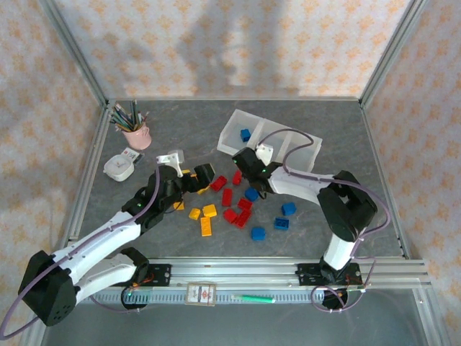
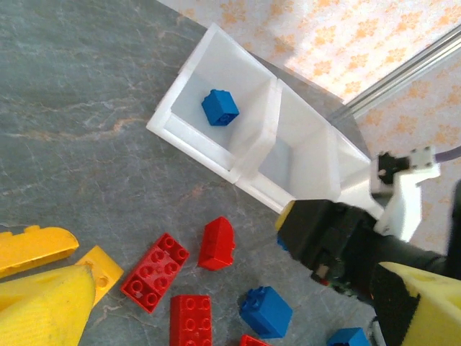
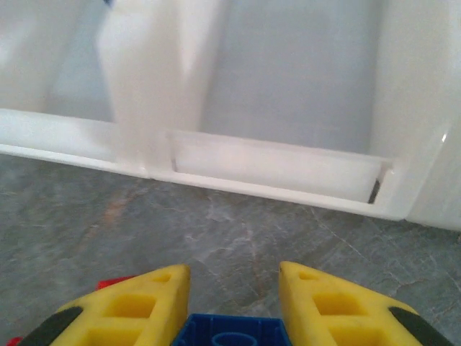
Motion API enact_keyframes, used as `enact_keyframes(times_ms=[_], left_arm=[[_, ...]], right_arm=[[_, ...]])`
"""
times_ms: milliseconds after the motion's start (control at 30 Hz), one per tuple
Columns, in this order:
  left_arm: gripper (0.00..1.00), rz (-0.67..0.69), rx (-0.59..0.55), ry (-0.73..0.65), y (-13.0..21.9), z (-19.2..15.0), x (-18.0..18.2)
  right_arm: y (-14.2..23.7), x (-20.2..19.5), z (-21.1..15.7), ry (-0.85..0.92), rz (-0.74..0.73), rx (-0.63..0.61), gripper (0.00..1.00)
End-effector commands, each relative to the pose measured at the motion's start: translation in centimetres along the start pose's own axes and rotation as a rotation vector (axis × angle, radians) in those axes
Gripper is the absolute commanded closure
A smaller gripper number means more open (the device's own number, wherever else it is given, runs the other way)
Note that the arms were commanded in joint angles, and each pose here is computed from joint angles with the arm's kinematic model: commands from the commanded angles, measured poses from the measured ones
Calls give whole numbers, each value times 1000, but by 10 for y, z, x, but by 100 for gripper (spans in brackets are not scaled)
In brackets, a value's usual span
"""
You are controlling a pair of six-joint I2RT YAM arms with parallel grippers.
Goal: Sort the legos into containers by color
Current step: Place the lego in the container.
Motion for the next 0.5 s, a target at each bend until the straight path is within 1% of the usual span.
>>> enact_keyframes(times_ms=[0, 100, 300, 367, 467], left_arm=[[1, 23, -54, -44, 8, 21, -7], [1, 29, -67, -54, 7, 29, -8], [1, 33, -79, -58, 4, 47, -8], [1, 39, -90, -51, 3, 53, -5], [1, 44, -101, -39, 1, 60, 0]], right_arm=[[18, 23, 29, 45, 72, -35, 77], [16, 39, 52, 49, 109, -59, 76], [-13, 60, 91, 35, 160, -69, 76], [-25, 65, 102, 49, 147, -89, 76], [-47, 72, 112, 79, 122, -86, 76]])
Point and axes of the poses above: each hand's point on the last joint's axis, 136 mm out from that joint toward the fingers, its own y axis back along the fingers, its own x axis along the line the jaws close on, z = x × y, the point moved 2 cm from there along y, back along the fingers, and after that the axes turned 2 degrees about -y, right-handed, at the moved point
